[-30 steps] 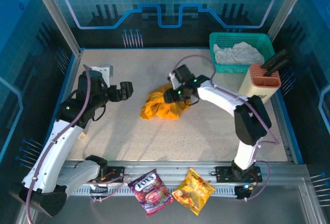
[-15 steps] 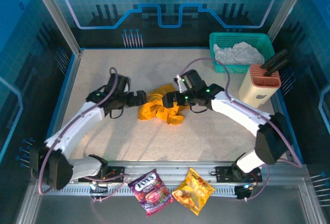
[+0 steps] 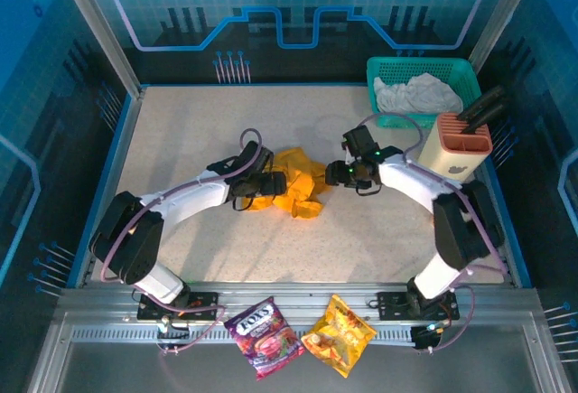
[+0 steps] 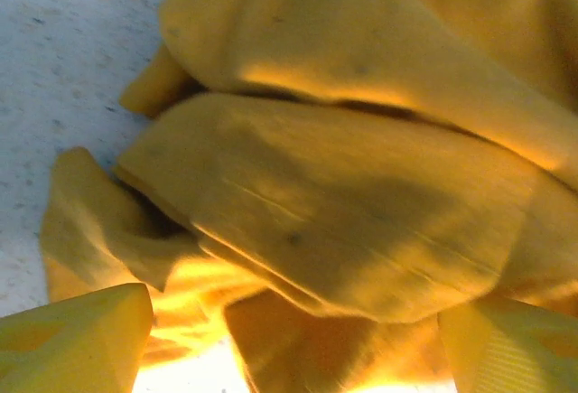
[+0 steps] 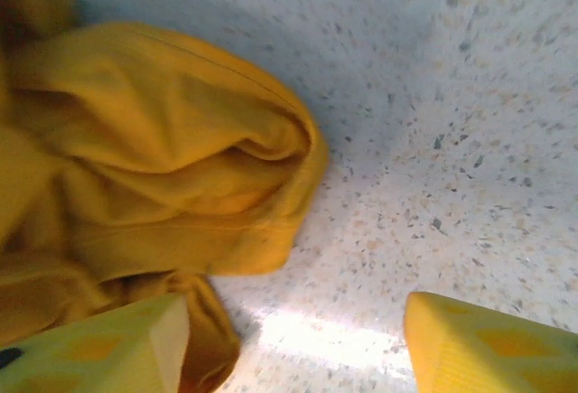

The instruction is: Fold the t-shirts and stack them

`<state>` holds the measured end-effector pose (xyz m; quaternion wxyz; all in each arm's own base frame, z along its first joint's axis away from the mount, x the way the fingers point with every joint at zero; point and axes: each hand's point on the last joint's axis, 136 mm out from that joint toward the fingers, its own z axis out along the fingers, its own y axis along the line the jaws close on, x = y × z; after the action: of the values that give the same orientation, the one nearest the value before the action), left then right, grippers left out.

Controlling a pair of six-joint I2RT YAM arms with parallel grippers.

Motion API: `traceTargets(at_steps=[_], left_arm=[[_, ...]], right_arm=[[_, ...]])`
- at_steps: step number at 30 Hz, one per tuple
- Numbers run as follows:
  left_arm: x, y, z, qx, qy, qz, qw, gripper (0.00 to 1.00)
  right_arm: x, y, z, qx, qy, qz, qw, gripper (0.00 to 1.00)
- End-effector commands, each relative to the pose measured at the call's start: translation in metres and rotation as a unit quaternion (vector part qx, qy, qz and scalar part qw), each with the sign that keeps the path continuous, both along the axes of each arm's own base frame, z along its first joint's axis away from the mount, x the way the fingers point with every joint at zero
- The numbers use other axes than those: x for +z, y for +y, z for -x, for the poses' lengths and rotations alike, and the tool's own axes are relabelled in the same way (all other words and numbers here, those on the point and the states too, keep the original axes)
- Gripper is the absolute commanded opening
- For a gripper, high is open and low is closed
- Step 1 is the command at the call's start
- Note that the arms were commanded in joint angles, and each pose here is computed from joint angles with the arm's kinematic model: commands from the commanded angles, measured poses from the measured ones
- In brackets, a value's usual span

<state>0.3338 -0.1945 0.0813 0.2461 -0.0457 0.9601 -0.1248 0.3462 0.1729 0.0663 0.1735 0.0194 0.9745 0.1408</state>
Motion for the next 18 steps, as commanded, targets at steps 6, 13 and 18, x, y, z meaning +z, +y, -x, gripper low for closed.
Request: traceTargets(at_steps=[6,13,18], left_arm=[[-0.01,0.022,-0.012,0.034,-0.049,-0.049,0.997,0.8],[-0.019,0.022,-0.019,0.026,-0.058,-0.066,0.996,0.55],[-0.026,0.027,-0.028,0.03,-0.068,-0.096,0.993,0.0]], right_arm=[[-0.041,0.024,-0.024,-0.021,0.026,0.002,0.999,0.52],[-0.047,0.039,-0.024,-0.015,0.031,0.018,0.999,0.38],[-0.041,0.031,-0.02,-0.019,0.025,0.042,0.999,0.05]])
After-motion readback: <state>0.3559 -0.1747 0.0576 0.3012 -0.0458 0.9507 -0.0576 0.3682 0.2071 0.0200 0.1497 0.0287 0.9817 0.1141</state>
